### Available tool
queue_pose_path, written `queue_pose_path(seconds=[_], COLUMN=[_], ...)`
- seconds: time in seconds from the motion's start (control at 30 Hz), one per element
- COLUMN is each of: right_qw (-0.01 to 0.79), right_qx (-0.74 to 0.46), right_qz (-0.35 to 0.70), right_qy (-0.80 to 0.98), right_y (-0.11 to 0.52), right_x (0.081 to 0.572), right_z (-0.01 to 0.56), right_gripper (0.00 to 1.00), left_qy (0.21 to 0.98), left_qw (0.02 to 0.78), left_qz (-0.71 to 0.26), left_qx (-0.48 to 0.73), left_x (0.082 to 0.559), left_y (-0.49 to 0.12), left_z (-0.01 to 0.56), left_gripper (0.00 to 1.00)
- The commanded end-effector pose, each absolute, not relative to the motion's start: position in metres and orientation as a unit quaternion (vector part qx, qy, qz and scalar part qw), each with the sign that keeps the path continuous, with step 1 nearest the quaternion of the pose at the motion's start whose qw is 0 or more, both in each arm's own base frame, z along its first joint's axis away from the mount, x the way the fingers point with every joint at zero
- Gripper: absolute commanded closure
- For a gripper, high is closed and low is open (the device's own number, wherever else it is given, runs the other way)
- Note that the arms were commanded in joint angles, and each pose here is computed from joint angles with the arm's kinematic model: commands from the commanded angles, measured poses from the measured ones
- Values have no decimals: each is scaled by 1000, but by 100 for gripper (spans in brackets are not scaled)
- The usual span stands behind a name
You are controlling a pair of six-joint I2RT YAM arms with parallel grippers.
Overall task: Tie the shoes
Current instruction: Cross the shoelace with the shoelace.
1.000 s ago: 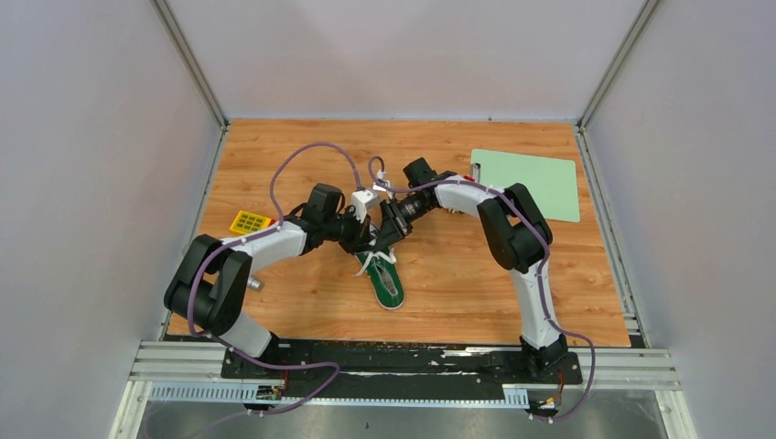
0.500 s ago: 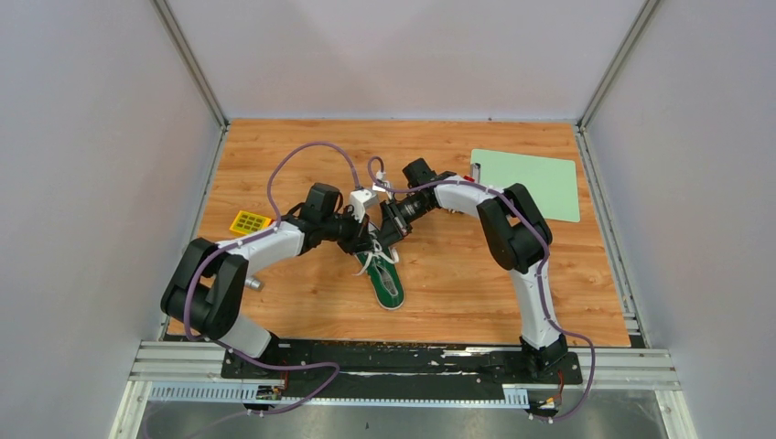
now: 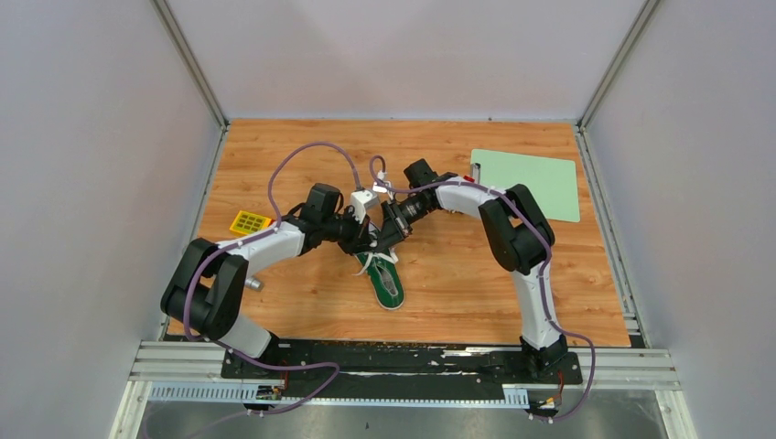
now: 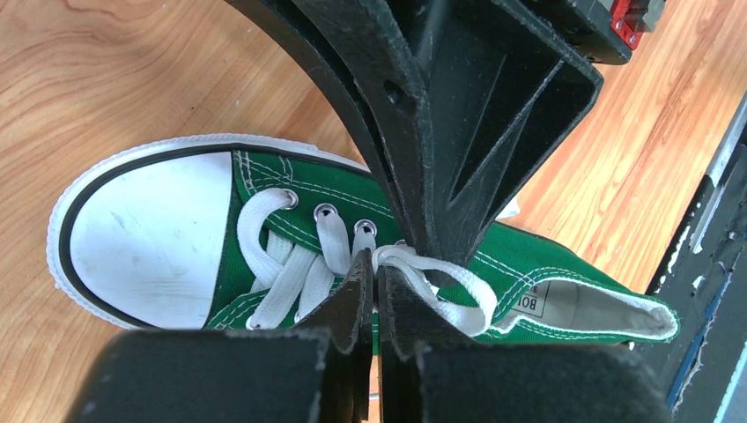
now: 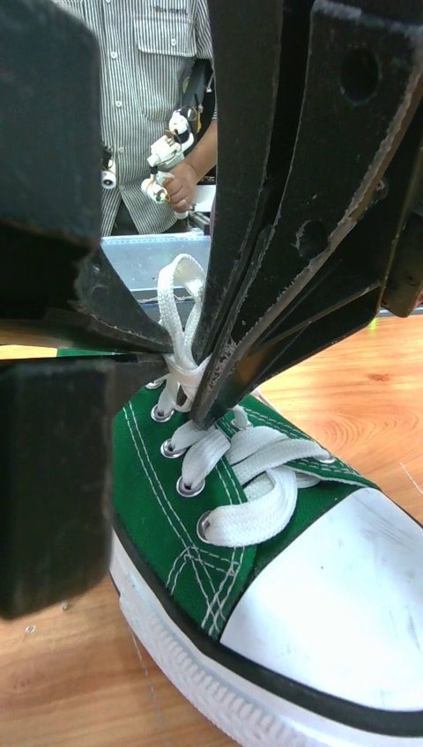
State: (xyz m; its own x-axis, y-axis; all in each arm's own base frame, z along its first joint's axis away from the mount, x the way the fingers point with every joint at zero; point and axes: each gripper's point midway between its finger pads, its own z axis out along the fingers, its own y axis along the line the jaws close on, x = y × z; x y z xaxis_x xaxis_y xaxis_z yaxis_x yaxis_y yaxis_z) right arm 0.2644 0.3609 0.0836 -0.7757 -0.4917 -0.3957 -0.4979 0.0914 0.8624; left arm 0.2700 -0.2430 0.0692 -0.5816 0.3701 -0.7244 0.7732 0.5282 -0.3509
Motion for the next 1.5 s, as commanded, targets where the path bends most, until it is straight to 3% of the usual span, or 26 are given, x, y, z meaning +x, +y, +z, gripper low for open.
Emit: queue_pose_path(seconds=[0.0,0.3,0.53,0.9,1.23,1.47], right_qw=[15,5,31,53,76,104], right_qx=[-351,-338,-314,-313,-393,-411], right_qz=[618,609,602,545,563,537], right_qy=[703,718,734,776,723,730], right_y=[364,369,340,342,362,355], right_x=[257,260,272,298,277,288], right_z=[120,107,117,78,90,80], right_gripper=[95,91,73,76,73,74], left_qy=[819,794,795,794,798,795], left_qw=[304,309,301,300,301,304], left_qz=[-335,-393,-396,-395,-387,-383], left_qx=[353,345,348,352,350,358], left_x=[276,272,269,266,262,262], left_y=[-245,-263,-262,-260,-255,-254], left_z=[71,79,73,74,80,78], left_gripper=[100,100,100,100,100,100])
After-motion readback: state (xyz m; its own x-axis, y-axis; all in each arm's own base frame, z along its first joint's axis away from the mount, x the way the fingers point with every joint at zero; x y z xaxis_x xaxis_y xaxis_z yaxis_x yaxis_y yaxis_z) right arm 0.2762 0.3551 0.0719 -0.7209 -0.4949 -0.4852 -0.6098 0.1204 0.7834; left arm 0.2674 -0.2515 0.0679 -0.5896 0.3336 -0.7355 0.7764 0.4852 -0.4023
